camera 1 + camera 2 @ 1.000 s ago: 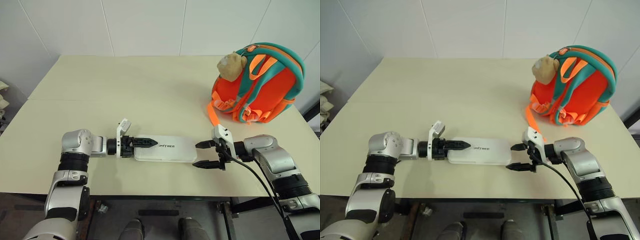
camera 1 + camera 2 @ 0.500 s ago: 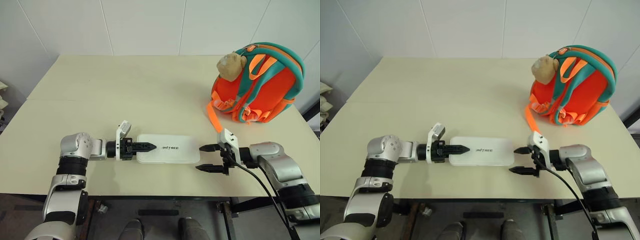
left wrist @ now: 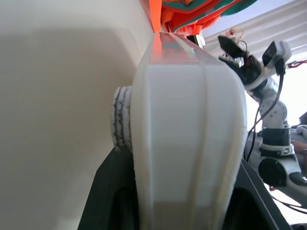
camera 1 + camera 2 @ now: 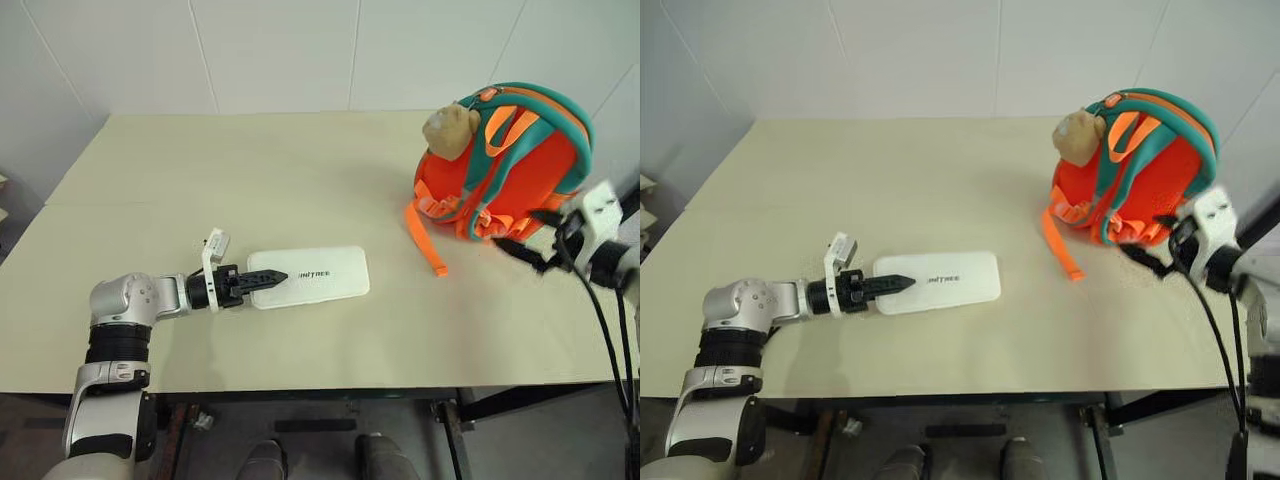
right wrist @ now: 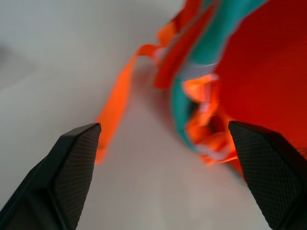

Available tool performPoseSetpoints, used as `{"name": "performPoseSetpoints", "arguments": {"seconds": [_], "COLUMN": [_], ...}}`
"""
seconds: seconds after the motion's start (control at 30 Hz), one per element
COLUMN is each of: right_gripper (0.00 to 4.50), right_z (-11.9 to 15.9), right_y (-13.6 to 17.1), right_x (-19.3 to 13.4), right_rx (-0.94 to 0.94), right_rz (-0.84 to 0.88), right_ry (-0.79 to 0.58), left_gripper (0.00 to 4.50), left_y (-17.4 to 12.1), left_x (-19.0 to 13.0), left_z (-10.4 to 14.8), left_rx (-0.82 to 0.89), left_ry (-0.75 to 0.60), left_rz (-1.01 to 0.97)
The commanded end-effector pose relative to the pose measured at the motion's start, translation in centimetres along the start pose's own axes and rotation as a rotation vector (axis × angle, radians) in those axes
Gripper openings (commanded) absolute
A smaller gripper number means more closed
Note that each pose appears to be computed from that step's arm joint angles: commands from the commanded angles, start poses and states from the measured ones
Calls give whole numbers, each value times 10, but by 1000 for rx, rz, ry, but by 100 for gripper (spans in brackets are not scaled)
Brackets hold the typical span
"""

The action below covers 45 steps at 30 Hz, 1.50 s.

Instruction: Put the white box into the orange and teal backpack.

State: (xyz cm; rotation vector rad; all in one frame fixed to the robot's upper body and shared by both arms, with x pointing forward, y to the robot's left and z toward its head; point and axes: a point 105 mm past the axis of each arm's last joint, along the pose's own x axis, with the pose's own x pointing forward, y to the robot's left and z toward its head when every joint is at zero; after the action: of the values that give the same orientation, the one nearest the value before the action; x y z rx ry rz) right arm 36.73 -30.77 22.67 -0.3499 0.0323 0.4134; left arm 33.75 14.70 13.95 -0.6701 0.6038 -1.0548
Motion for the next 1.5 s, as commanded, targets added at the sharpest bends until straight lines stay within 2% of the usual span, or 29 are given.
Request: {"name": "performPoseSetpoints", "arguments": {"seconds": [0.03, 0.23, 0.4, 0.5, 0.83, 0.93, 1.03, 1.1, 1.2, 1.37, 1.5], "right_gripper": [450, 450, 450, 389, 74, 6, 5, 5, 5, 5, 5], "right_z": [15, 25, 31, 42, 64, 81, 110, 139, 155, 165, 167], "right_y": [-3, 15, 10, 8, 37, 53, 83, 117, 165, 210, 221], "right_x": [25, 69, 99, 103, 110, 108, 99, 80, 50, 16, -13], "right_rx": [-22, -27, -16, 34, 135, 197, 277, 281, 242, 256, 330], "right_rz": [-17, 42, -122, -173, 41, 217, 515, 765, 1007, 1190, 1308], "right_ry": [-63, -107, -131, -206, -374, -436, -502, -541, -497, -471, -439], "left_gripper": [125, 125, 125, 125, 125, 125, 125, 125, 125, 125, 125], "left_y": [-4, -9, -10, -12, -18, -18, -19, -20, -17, -14, -26], "left_x": [-6, -15, -24, -26, -36, -43, -52, -61, -68, -77, -91], "left_z": [0, -5, 2, 0, 5, 8, 13, 21, 23, 29, 42], "left_rx": [50, 67, 74, 75, 126, 148, 146, 132, 145, 183, 205], "left_ry": [-12, -34, -131, -156, -236, -248, -267, -314, -307, -297, -324], "left_rz": [14, 25, 46, 49, 59, 77, 88, 82, 113, 151, 136]}}
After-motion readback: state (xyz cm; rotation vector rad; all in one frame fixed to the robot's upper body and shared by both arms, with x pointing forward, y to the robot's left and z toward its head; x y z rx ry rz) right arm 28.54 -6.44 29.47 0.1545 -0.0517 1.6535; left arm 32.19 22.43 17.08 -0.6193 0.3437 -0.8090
